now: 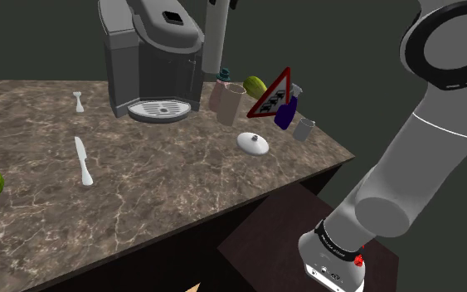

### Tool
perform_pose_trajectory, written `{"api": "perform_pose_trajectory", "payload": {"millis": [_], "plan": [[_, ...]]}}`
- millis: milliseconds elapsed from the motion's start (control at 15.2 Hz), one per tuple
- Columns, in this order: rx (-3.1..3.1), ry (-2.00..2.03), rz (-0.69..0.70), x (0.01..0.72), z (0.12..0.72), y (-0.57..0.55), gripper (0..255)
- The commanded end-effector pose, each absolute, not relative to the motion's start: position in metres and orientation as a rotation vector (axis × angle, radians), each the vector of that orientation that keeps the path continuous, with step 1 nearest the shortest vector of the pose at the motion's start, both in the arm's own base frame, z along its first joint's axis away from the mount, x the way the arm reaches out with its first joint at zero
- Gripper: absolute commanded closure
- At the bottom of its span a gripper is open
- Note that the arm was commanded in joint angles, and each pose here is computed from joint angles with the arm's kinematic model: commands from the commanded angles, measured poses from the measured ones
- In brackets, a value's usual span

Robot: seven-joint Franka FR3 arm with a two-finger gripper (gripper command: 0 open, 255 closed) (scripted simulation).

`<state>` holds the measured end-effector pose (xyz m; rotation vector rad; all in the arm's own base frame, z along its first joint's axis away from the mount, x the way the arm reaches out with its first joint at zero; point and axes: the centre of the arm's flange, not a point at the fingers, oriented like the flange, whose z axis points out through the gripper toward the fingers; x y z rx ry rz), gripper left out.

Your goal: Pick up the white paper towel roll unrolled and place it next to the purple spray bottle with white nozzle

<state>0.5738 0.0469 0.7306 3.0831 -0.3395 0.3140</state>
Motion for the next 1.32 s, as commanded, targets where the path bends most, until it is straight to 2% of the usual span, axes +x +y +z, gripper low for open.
{"api": "perform_pose_trajectory", "payload": {"millis": [0, 1254], "plan": [[3.084, -0.339, 0.314, 0.563, 0.729, 0.019, 255], [3.084, -0.339, 0.314, 0.476, 0.729, -0.216, 255]]}}
